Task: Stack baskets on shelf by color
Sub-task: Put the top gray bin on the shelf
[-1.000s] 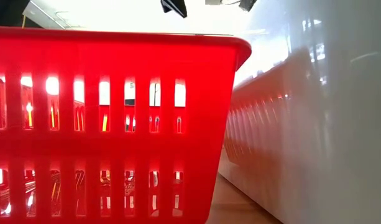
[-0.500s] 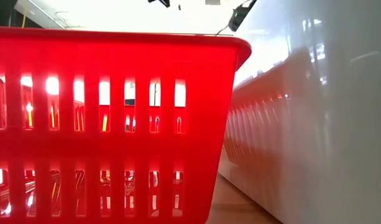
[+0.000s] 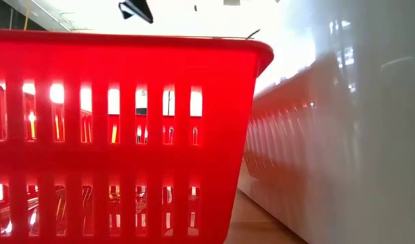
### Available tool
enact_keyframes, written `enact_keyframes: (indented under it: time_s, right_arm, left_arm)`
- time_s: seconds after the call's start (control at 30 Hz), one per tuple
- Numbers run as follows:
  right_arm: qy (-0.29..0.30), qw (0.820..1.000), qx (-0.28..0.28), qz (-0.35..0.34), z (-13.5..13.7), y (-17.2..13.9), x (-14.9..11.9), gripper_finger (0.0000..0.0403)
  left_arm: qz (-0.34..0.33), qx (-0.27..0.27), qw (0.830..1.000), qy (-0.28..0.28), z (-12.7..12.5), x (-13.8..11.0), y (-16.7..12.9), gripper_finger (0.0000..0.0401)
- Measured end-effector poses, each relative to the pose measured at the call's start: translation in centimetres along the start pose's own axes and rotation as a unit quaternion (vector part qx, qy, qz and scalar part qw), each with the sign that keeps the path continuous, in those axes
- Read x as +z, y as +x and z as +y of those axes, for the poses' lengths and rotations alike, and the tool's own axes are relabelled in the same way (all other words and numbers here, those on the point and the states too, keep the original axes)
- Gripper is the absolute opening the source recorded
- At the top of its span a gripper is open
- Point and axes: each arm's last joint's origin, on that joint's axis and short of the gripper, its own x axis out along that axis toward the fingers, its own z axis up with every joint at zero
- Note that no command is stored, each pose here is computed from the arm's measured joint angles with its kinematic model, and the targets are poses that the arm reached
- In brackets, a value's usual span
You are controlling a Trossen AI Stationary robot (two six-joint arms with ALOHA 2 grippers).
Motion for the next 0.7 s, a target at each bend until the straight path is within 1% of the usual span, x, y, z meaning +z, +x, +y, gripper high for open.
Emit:
enact_keyframes:
  time_s: [0.13,0.27,0.37,0.5,0.6,0.7]
  right_arm:
    - [0.010,1.000,-0.007,0.014,0.0,1.1,0.1,0.0130]
    - [0.036,0.999,-0.009,0.028,0.0,1.7,0.0,0.0124]
    - [0.059,0.998,-0.012,0.034,-0.1,1.7,-0.1,0.0099]
    - [0.094,0.995,-0.016,0.038,-0.1,1.7,-0.2,0.0049]
    - [0.109,0.993,-0.016,0.039,0.1,1.7,-0.4,0.0013]
    - [0.132,0.990,-0.026,0.034,0.3,1.7,-0.5,0.0006]
  left_arm:
    - [0.002,0.000,1.000,-0.028,0.0,-2.0,0.0,0.0046]
    - [-0.002,-0.001,0.999,-0.041,0.0,-3.0,0.0,0.0046]
    - [-0.005,-0.001,0.999,-0.042,0.0,-3.3,-0.2,0.0046]
    - [-0.004,-0.001,0.999,-0.043,0.0,-3.4,-0.1,0.0046]
    - [-0.004,-0.001,0.999,-0.042,0.0,-3.4,-0.1,0.0046]
    - [-0.004,-0.001,0.999,-0.036,0.0,-3.4,-0.1,0.0046]
